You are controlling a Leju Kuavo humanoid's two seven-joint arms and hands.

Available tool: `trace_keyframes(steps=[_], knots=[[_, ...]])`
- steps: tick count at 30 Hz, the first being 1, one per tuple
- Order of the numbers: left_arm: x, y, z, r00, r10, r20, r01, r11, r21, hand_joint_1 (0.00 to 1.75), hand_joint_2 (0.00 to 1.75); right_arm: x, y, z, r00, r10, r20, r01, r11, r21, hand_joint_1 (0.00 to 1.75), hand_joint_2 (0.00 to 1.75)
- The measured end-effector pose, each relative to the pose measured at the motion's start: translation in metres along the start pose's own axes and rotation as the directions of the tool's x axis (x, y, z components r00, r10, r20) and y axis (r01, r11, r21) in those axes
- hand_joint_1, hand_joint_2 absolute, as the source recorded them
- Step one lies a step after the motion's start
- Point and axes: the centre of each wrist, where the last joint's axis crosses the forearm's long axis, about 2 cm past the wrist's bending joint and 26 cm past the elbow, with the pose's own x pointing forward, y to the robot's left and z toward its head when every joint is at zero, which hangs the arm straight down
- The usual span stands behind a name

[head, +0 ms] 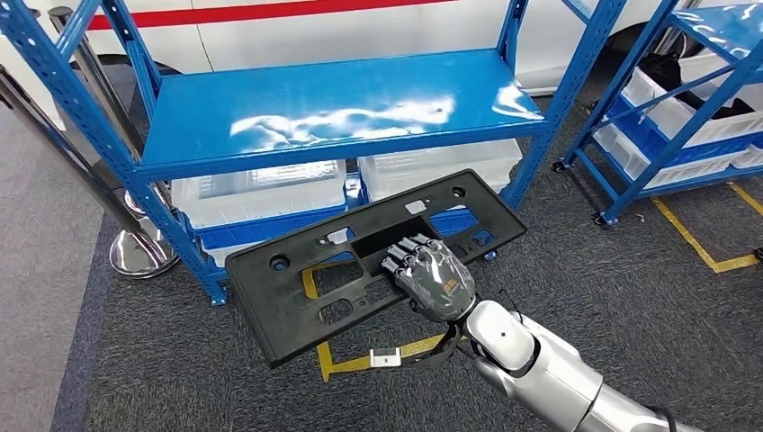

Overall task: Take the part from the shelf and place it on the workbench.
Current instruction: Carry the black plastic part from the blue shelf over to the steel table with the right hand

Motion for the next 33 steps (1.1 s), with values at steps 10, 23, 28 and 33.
trace_keyframes(steps=[10, 23, 28, 33], knots=[[0.0, -0.002, 0.0, 1.0, -0.003, 0.026, 0.003, 1.0, -0.003, 0.0, 1.75, -0.004, -0.002, -0.004, 1.0, 0.008, -0.006, -0.008, 1.0, -0.007, 1.75, 1.75], [-0.003, 0.002, 0.0, 0.996, -0.03, 0.081, 0.03, 1.0, 0.002, 0.0, 1.75, -0.007, 0.0, -0.004, 1.0, -0.016, -0.026, 0.017, 1.0, 0.025, 1.75, 1.75], [-0.004, 0.003, 0.0, 0.996, -0.037, 0.083, 0.037, 0.999, 0.002, 0.0, 1.75, -0.017, -0.001, -0.003, 0.999, -0.017, -0.042, 0.019, 0.999, 0.043, 1.75, 1.75], [-0.004, 0.003, 0.0, 0.997, -0.038, 0.061, 0.038, 0.999, -0.001, 0.0, 1.75, -0.022, -0.001, -0.005, 0.999, -0.022, -0.031, 0.024, 0.998, 0.058, 1.75, 1.75]])
